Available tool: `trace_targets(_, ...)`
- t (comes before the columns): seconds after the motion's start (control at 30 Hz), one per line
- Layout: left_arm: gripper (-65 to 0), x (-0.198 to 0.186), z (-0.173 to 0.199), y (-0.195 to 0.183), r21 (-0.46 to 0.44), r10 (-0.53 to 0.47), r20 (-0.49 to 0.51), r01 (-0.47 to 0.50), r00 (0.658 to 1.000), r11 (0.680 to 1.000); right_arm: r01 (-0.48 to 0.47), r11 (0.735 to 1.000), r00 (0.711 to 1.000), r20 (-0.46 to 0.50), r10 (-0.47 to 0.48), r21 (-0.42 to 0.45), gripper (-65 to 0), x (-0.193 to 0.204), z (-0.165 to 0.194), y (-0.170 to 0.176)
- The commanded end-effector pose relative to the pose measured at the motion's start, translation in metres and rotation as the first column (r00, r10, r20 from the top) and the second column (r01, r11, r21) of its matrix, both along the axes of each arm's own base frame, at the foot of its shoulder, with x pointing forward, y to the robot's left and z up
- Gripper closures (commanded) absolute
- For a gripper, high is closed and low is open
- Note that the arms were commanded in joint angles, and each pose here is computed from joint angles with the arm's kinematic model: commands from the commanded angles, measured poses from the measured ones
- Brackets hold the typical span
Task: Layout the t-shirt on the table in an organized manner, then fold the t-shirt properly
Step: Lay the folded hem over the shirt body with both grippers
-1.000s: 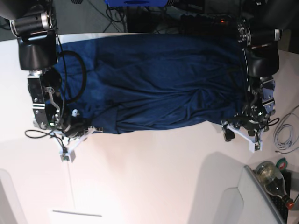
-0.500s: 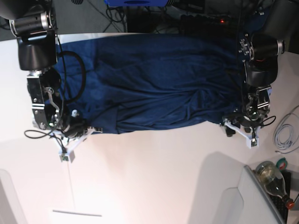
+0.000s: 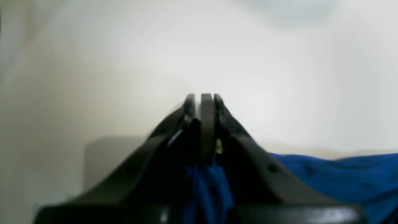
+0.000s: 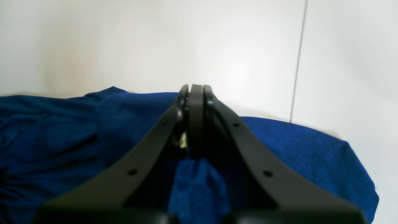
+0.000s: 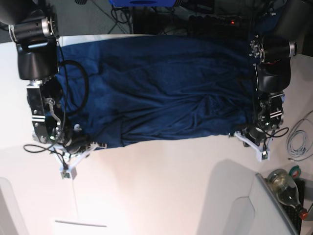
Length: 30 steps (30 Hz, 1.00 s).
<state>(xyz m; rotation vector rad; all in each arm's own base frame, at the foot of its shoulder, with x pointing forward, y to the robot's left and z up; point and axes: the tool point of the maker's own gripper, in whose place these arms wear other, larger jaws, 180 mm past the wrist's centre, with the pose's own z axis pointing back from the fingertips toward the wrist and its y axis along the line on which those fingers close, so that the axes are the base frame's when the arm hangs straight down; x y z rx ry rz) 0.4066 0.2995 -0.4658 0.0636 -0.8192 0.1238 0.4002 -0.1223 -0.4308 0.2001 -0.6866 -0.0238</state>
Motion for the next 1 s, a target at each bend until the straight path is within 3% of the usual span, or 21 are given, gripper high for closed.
trace_targets(0.0, 0.0, 0.021, 0.029, 0.011, 0.024, 0.002, 0.06, -0.004, 0.998, 1.0, 0.002, 1.0, 0.998, 0.066, -0.002, -0.001, 0.0, 0.019, 0.021, -0.004)
trace_targets(0.1, 0.0, 0.022, 0.043, 0.011, 0.046, -0.013, 0.05, 0.011, 0.999, 0.999, 0.0, 1.0, 0.998, 0.064, 0.0, -0.001, 0.0, 0.018, 0.02, -0.003)
trace_targets(0.33, 0.0, 0.014, 0.09, -0.001, 0.022, -0.042, 0.14, 0.04, 0.989, 0.999, 0.002, 1.0, 0.998, 0.07, -0.002, 0.0, 0.0, 0.018, 0.022, -0.003)
trace_targets(0.7, 0.0, 0.001, 0.136, -0.009, 0.12, -0.12, 0.245, 0.093, 0.962, 0.988, -0.015, 1.0, 0.989, 0.147, 0.017, -0.016, 0.0, 0.015, 0.045, -0.005)
trace_targets(0.97, 0.0, -0.011, 0.157, 0.007, 0.135, -0.079, 0.269, 0.044, 0.96, 0.99, -0.029, 0.999, 0.991, 0.133, 0.031, -0.016, 0.0, -0.003, 0.036, 0.0)
